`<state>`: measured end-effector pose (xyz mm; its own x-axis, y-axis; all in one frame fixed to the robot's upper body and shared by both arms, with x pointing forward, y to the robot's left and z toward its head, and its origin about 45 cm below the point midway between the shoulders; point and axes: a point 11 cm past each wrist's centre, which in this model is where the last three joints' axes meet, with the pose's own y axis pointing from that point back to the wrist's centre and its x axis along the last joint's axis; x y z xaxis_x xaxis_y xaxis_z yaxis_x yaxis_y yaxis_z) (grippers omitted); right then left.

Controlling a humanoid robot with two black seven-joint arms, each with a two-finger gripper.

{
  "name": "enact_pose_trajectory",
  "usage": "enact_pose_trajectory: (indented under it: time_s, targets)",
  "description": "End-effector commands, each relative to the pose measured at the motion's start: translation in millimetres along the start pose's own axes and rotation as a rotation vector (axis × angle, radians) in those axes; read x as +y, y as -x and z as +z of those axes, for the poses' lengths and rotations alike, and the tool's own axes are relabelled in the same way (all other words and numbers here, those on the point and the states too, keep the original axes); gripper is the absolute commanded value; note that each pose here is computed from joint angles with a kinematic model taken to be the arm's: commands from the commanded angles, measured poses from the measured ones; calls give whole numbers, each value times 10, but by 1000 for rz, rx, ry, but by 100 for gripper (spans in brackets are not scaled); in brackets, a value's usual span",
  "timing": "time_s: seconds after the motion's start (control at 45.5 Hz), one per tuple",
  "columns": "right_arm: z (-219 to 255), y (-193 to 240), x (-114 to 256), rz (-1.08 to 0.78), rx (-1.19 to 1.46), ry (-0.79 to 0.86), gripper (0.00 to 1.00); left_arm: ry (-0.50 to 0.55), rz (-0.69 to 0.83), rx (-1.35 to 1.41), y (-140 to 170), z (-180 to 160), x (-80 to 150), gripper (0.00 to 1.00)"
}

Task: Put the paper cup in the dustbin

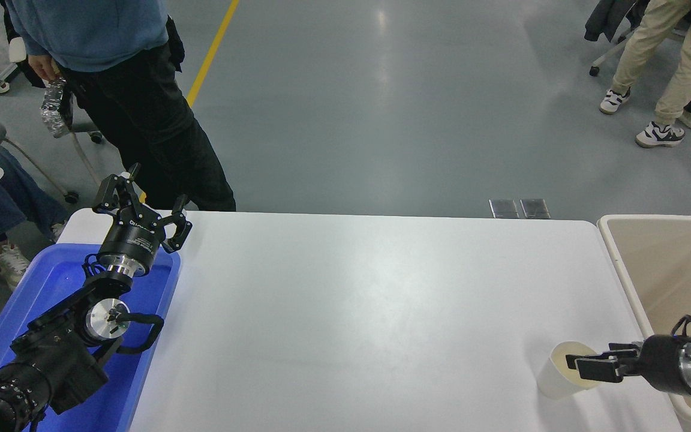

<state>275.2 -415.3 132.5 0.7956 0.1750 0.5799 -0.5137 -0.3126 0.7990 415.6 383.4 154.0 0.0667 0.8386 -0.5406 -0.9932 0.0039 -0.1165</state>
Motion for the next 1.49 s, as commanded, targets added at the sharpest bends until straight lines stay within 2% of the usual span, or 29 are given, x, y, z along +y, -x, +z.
enact_pose_trajectory:
  time_s: [0.0,0.088,0.176,0.198,0.264,0.308,0.352,0.374,0.418,0.791,1.099,1.473]
  targets:
    - [10,48,-38,-14,6,3,99,-1,0,-1,0,-3,1,100]
    - [20,40,-32,-13,8,6,96,-1,0,-2,-5,3,1,100]
    - [1,25,-38,-9,7,-1,82,1,1,-1,-5,6,1,100]
    - [3,9,-37,-5,11,0,76,1,1,-1,-5,6,1,100]
    - [3,-8,-36,1,13,0,45,0,0,0,-1,0,0,100]
    - [-3,-16,-37,2,14,-1,32,1,0,0,-1,6,-1,100]
    - [-5,-18,-37,2,14,-3,15,1,1,-1,-5,6,1,100]
    - [-5,-11,-37,1,13,-3,8,0,-1,-1,0,3,0,100]
    - [-9,-6,-35,-1,13,-4,0,0,0,0,-1,0,0,100]
    - [-31,24,-40,-3,0,-12,0,1,1,-1,-5,6,1,100]
    - [-31,-126,15,27,10,-12,0,1,1,-1,-5,6,1,100]
    - [30,-518,467,101,65,13,0,0,0,0,-1,0,0,100]
